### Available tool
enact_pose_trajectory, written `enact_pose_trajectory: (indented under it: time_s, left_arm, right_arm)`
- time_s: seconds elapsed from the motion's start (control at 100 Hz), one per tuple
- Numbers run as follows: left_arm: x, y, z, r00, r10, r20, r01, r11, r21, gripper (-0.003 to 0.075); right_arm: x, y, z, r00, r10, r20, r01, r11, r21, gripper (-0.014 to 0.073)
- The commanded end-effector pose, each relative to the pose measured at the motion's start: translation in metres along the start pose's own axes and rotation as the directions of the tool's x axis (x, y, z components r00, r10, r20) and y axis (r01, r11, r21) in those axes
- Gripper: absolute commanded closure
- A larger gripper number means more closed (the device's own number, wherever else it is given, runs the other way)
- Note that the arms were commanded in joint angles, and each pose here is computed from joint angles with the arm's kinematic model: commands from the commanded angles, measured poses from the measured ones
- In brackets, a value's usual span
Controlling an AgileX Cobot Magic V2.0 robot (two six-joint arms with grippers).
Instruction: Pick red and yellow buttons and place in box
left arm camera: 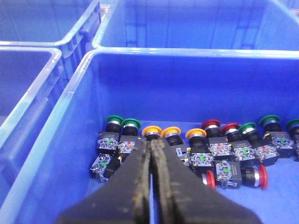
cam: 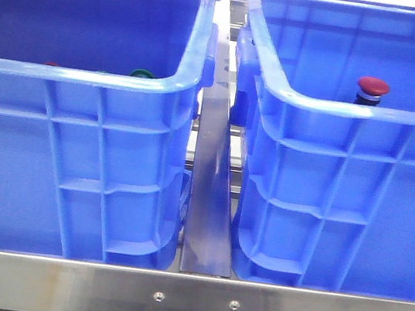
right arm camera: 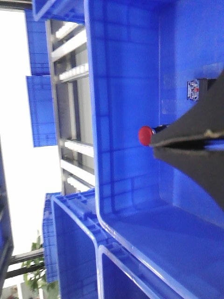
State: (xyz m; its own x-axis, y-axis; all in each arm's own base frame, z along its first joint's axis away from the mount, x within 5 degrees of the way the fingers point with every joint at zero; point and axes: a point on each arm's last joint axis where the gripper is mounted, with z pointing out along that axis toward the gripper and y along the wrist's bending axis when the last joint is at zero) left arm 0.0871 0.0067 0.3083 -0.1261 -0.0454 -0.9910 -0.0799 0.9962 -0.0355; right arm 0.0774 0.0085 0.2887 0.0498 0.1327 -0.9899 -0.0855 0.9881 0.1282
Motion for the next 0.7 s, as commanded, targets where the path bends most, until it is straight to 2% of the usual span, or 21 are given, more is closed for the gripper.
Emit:
enact_pose_trajectory:
  time_s: [0.0, 0.24, 0.69]
  left_arm:
    - [-0.008, -0.001, -0.009, 0.990, -0.011, 0.142, 0.007, 1.000, 0.022, 0.0741]
    - [0.004, -0.001, -0.021, 0.974, -0.011, 0.225, 0.003, 0.999, 0.034, 0.0741]
    - [0.003, -0.001, -0.022, 0.972, -0.007, 0.234, -0.001, 0.999, 0.034, 0.0741]
  right_arm:
    - [-0.001, 0.001, -0.011, 0.998, -0.009, 0.062, 0.008, 1.000, 0.009, 0.0665]
    - [0.014, 0.001, -0.027, 0.992, -0.020, 0.125, 0.019, 1.000, 0.003, 0.0665]
    - [0.014, 0.002, -0.028, 0.991, 0.000, 0.133, 0.000, 1.000, -0.004, 0.0665]
